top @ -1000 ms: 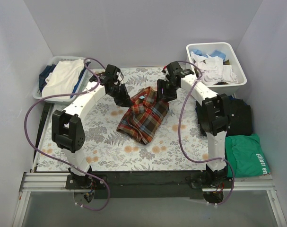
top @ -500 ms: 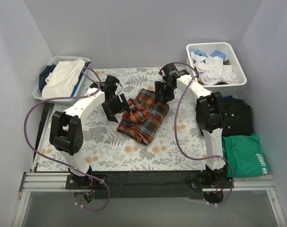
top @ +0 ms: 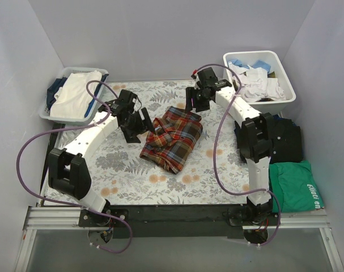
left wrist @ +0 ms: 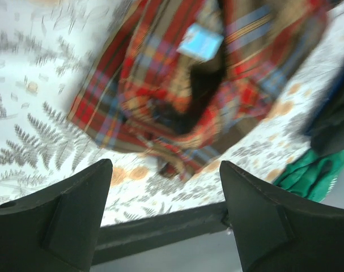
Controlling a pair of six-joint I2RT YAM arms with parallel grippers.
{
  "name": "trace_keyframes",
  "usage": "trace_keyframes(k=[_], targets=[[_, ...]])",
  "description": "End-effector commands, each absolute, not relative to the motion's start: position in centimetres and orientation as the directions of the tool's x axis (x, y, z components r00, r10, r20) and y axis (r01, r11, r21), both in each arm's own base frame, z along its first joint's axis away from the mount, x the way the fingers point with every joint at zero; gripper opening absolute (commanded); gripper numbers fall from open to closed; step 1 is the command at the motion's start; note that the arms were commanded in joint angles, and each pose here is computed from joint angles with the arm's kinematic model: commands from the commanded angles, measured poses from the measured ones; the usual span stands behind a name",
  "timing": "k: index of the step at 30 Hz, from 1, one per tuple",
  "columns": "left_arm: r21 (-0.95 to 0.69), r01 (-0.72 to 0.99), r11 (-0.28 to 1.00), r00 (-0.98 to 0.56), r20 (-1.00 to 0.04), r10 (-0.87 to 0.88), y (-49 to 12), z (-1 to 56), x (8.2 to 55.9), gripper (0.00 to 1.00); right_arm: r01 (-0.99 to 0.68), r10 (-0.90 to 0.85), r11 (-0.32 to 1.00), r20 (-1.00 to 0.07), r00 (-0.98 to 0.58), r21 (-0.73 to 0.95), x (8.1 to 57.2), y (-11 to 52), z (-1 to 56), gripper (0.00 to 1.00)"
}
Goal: Fold and stack the long sleeve shirts
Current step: Fold the shirt
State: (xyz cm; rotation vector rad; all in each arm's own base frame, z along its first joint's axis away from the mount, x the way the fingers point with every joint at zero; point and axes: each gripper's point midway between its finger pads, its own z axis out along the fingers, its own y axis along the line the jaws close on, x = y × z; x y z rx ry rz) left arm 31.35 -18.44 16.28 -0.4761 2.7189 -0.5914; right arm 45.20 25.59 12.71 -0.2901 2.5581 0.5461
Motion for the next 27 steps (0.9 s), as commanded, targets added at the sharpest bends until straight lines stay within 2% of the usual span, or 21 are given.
trace_keyframes(k=[1, 5, 8, 13, 17, 18, 19, 20, 23, 25, 26, 27], targets=[[-0.444, -0.241, 0.863, -0.926, -0.160, -0.341, -18.5, 14.4, 28.3, 0.77, -0.286, -0.128, 0.894, -0.415, -0.901, 0.345, 44.4, 26.0, 7.4, 0.65], [-0.491, -0.212, 0.845, -0.936, -0.146, -0.320, -19.2, 14.1, 27.6, 0.77, -0.266, -0.148, 0.903, -0.336, -0.930, 0.338, 42.1, 24.9, 4.0, 0.64], [-0.526, -0.185, 0.830, -0.952, -0.115, -0.285, -19.9, 13.5, 27.0, 0.77, -0.269, -0.147, 0.899, -0.341, -0.929, 0.346, 41.0, 24.6, 4.1, 0.63], [-0.522, -0.185, 0.833, -0.967, -0.054, -0.248, -20.4, 11.3, 26.7, 0.78, -0.224, -0.140, 0.907, -0.245, -0.959, 0.358, 36.4, 23.2, 2.7, 0.63], [-0.564, -0.145, 0.813, -0.960, -0.120, -0.254, -21.5, 11.4, 30.4, 0.79, -0.191, -0.133, 0.877, -0.160, -0.978, 0.441, 31.5, 23.4, 3.0, 0.62], [-0.571, -0.146, 0.808, -0.960, -0.117, -0.256, -21.7, 11.4, 31.2, 0.79, -0.203, -0.140, 0.867, -0.167, -0.976, 0.456, 30.7, 23.7, 4.0, 0.62], [-0.572, -0.154, 0.805, -0.962, -0.099, -0.254, -21.8, 10.6, 32.1, 0.79, -0.192, -0.148, 0.865, -0.129, -0.980, 0.463, 28.9, 23.3, 3.4, 0.62], [-0.589, -0.126, 0.798, -0.956, -0.142, -0.256, -22.3, 11.7, 34.1, 0.79, -0.191, -0.156, 0.851, -0.112, -0.981, 0.490, 28.0, 23.7, 3.8, 0.62], [-0.614, -0.096, 0.784, -0.948, -0.183, -0.260, -22.6, 11.7, 38.0, 0.79, -0.241, -0.227, 0.807, -0.093, -0.969, 0.539, 25.1, 24.7, 4.9, 0.62], [-0.623, -0.083, 0.778, -0.942, -0.206, -0.266, -22.1, 11.6, 40.2, 0.79, -0.315, -0.322, 0.789, -0.081, -0.943, 0.528, 22.8, 25.5, 5.4, 0.62], [-0.610, -0.112, 0.785, -0.950, -0.165, -0.264, -21.8, 10.3, 40.4, 0.79, -0.344, -0.344, 0.795, -0.097, -0.934, 0.499, 22.6, 25.6, 5.7, 0.62], [-0.618, -0.089, 0.781, -0.944, -0.197, -0.264, -21.9, 11.6, 42.0, 0.78, -0.372, -0.374, 0.793, -0.097, -0.922, 0.482, 21.8, 25.9, 5.9, 0.62]])
